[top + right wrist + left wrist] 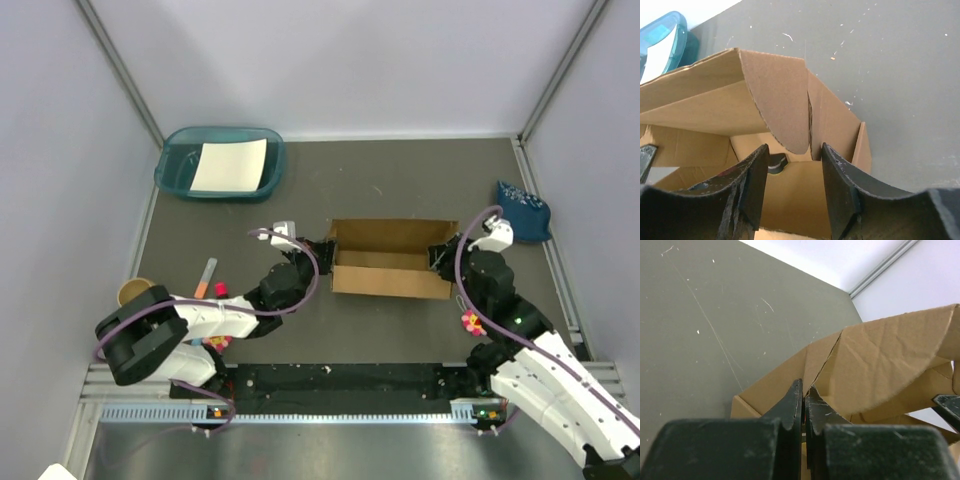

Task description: Fold the paper box

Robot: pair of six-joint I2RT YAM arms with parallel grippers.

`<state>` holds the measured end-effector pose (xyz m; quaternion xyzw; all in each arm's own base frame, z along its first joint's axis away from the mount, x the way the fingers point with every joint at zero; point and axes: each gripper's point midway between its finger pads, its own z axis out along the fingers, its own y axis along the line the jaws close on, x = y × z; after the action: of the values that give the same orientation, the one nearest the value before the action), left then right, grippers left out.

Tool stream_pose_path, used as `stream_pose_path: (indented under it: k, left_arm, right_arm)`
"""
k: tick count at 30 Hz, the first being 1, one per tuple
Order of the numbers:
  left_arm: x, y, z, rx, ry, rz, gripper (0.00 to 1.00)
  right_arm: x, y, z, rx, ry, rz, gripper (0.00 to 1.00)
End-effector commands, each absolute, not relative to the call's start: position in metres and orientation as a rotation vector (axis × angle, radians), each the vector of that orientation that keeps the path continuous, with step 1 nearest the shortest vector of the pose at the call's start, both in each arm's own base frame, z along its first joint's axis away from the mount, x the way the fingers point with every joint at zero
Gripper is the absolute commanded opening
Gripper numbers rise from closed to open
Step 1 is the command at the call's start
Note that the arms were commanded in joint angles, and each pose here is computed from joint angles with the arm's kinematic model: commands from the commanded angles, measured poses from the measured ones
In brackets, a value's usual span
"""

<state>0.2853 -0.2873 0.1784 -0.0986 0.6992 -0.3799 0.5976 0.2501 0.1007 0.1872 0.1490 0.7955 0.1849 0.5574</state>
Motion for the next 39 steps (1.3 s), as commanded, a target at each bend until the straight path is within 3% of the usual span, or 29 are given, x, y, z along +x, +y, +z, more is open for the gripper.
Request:
stream_pose_path:
  k: [1,10,19,25,36,39]
  left_arm:
    - [0.262,-0.286,0.116,-0.073,1.816,-0.736,0.00]
    - [0.260,-0.276,0.107,-0.084,1.824,-0.658,0.00]
    - [0.259,-0.269,0.110,-0.084,1.809,-0.625,0.00]
    - [0.250,-0.266,0.102,-0.053,1.819,-0.607,0.00]
    - [0.220,-0.269,0.090,0.120,1.825,-0.543,0.00]
    - [0.206,-0.271,0.084,0.178,1.838,-0.521,0.10]
  right_arm:
    - [0.232,0.100,0.207,0.286,1.858,0.473,0.48]
    - [0.206,0.093,0.251,0.177,1.705,0.560,0.54]
    - [0.165,0.078,0.338,0.067,1.446,0.640,0.55]
    - [0.171,0.075,0.365,0.063,1.432,0.598,0.55]
    - [0.230,0.142,0.345,-0.112,1.605,0.626,0.52]
    - [0.230,0.149,0.317,-0.124,1.662,0.655,0.50]
